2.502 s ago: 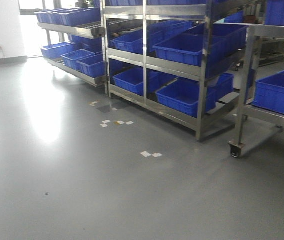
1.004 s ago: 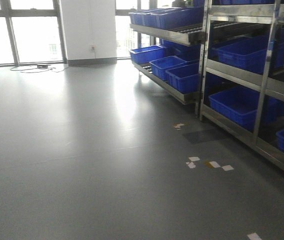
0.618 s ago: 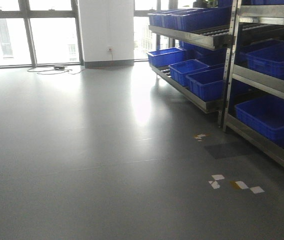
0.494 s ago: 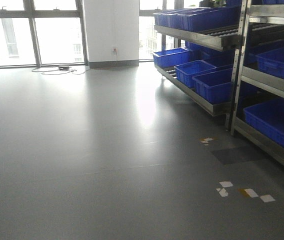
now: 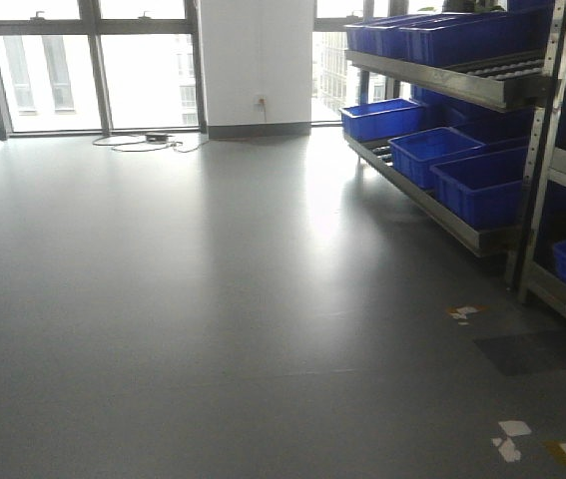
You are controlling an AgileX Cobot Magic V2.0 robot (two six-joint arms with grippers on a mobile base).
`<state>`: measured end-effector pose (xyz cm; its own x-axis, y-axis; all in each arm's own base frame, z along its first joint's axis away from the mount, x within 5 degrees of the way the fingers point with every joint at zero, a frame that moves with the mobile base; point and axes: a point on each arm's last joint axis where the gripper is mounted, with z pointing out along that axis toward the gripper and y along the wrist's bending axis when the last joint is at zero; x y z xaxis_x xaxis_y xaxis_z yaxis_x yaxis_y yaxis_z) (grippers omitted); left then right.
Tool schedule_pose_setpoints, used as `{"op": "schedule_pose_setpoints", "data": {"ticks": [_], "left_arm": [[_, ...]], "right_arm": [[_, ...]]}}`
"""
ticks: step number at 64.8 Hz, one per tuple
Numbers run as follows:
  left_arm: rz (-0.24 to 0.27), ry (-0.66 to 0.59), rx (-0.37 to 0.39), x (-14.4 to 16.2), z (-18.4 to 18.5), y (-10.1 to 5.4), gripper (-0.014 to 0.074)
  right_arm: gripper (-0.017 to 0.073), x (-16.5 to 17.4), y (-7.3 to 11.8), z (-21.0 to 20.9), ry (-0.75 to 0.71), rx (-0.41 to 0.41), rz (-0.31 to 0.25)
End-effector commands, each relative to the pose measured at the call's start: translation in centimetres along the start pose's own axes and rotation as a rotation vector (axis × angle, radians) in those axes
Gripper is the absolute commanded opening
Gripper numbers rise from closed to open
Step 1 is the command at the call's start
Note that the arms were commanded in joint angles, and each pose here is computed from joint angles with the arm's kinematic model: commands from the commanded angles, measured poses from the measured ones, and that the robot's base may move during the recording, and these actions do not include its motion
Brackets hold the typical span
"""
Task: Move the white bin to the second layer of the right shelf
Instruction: 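Turn past the blue crate racks toward the windows holding the bin, then drive toward the windows and turn toward the roller shelf rack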
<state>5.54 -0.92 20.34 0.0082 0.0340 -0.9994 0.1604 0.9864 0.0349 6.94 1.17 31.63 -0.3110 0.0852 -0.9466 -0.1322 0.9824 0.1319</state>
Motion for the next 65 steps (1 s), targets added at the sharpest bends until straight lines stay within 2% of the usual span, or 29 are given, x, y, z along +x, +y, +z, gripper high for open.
{"op": "schedule_pose_setpoints", "data": {"ticks": [1, 65], "left_arm": [[-0.009, -0.062, -0.004, 0.40, 0.03, 0.02, 0.0085], [-0.009, -0.062, -0.004, 0.40, 0.03, 0.02, 0.0085]], "right_arm": [[0.0051, -1.79, 0.26, -0.27, -0.118, -0.016, -0.004], [0.0051, -1.79, 0.26, -0.27, -0.118, -0.016, -0.004]]}}
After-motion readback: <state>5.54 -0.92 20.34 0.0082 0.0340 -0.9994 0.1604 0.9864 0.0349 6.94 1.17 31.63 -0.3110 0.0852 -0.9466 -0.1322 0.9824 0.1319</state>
